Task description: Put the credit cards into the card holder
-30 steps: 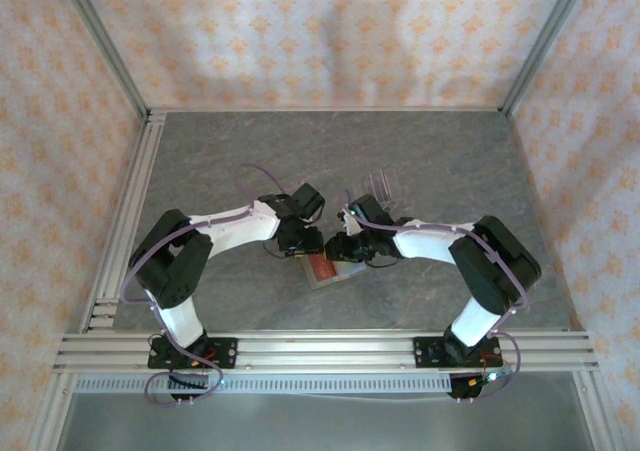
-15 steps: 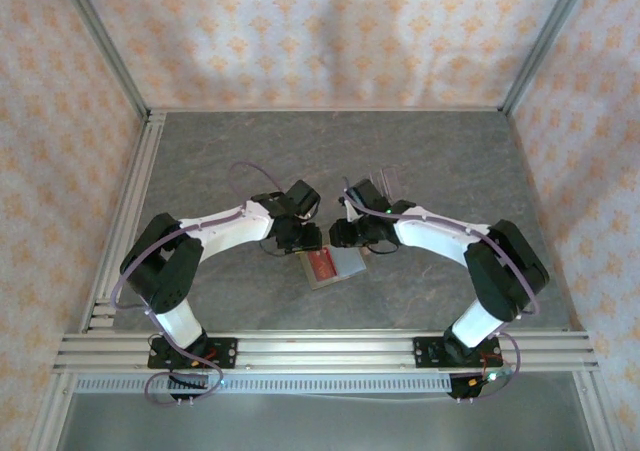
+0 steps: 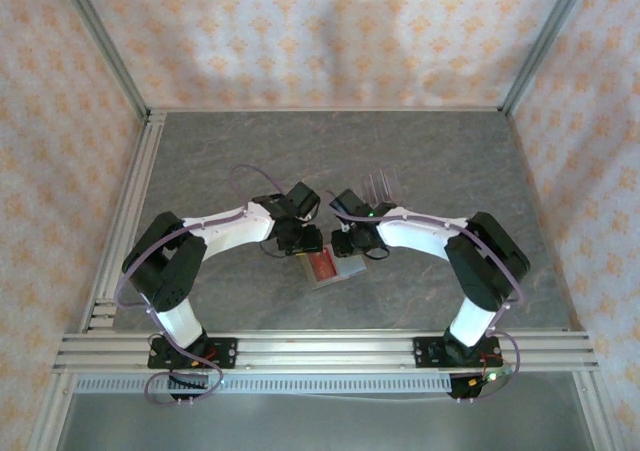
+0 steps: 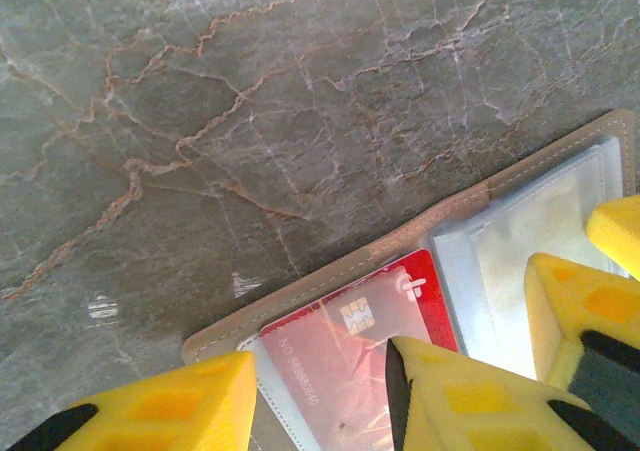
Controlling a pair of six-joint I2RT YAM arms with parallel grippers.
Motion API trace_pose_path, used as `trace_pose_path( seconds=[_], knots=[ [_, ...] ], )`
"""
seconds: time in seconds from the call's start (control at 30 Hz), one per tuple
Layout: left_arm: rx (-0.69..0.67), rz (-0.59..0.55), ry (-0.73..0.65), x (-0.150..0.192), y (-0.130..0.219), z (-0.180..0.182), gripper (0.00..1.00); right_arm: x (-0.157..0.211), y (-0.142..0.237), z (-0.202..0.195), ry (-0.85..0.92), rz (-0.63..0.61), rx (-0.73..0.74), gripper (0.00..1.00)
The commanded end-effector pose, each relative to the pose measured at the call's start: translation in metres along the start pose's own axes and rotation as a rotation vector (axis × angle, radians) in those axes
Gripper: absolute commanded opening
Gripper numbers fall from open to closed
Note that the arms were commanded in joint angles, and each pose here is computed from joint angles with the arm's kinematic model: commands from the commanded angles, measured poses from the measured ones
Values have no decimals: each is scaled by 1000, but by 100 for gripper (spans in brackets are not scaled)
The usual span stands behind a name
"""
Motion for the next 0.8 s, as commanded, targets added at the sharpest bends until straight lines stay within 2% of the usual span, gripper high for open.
trace_pose_path(
  seconds=[0.0, 0.13, 0.3, 0.43, 0.47, 0.63, 0.77],
  knots=[
    [-7, 11, -8, 3, -6, 4, 40, 3, -5, -9, 34, 18, 113, 36],
    [-10, 11, -8, 4, -7, 5, 40, 15, -14, -10, 52, 40, 178, 36],
    [-9, 11, -10, 4, -7, 5, 40, 34, -30, -2, 56, 82, 191, 32],
    [-9, 9, -10, 3, -6, 5, 40, 38, -32, 1, 46, 90, 178, 19],
    [-10, 10, -11, 4, -7, 5, 40, 35, -29, 2, 48, 80, 180, 13],
    [-14, 19, -8, 7, -10, 9, 40, 16, -8, 6, 77, 16, 189, 0],
    [-24, 30, -2, 13, -17, 14, 40, 0, 10, 15, 90, -21, 161, 0]
  ],
)
Point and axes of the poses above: each hand's point on the last joint's axis, 136 mm out from that joint toward the fingers, its own y axis back along the fingers, its own z axis along the line the jaws close on, x = y × z, the point moved 4 cm from there along y, back along the fingers, and after that the axes turned 2 degrees about y, right-handed, at the moved point
